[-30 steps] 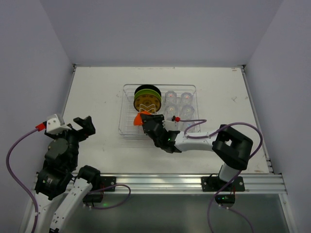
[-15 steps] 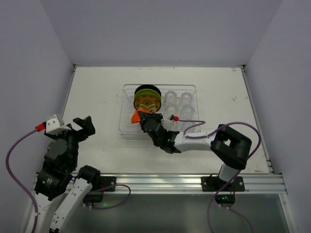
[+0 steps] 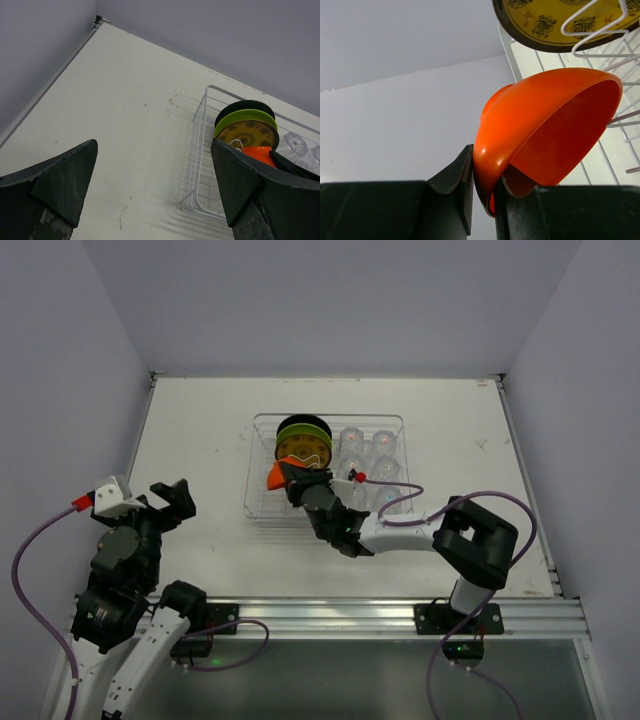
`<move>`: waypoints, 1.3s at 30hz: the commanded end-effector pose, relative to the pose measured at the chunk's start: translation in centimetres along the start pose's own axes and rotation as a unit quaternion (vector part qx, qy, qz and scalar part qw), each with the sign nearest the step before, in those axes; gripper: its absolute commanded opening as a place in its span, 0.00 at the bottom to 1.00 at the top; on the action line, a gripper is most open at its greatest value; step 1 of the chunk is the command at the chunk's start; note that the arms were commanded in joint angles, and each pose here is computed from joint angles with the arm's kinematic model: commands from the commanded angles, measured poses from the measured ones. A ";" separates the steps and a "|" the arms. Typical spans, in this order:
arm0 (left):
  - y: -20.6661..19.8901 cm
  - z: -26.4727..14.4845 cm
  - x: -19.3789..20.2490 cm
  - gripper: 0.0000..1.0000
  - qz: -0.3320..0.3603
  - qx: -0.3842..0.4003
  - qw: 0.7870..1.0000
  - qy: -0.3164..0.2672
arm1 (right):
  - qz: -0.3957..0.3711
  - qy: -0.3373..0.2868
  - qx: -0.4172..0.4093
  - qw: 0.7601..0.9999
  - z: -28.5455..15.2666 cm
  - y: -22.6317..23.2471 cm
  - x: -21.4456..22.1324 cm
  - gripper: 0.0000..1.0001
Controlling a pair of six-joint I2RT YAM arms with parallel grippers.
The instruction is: Unload the mixed dishes from the dish rack
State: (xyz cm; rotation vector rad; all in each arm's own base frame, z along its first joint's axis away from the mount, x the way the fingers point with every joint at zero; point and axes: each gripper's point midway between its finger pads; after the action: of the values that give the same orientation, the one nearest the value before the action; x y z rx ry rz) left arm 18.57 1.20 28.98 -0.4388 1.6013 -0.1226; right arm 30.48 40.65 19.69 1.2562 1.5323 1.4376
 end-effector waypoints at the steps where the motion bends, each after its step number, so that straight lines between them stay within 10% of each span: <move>1: -0.1 0.0 -0.9 1.00 -0.004 0.002 1.000 -0.020 | -0.016 -0.012 -0.048 0.999 -0.2 2.0 -0.4 0.00; 24: 0.2 -0.1 -1.0 1.00 -0.009 -0.005 1.000 -0.023 | -0.094 0.083 -0.155 0.980 -3.6 7.2 2.3 0.00; 39: 0.4 -0.1 -1.0 1.00 -0.010 -0.013 1.000 -0.022 | -0.397 0.090 -0.094 0.909 -5.0 11.5 -6.4 0.00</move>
State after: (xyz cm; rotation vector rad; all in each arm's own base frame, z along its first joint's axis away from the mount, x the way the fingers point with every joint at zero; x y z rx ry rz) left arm 18.41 1.55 29.08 -0.4534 1.5903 -0.1128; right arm 29.04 35.18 30.65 0.4400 1.5944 1.3034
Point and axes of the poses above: each gripper's point midway between its finger pads, its own z axis out along the fingers, its own y axis along the line the jaws close on, x = y × z
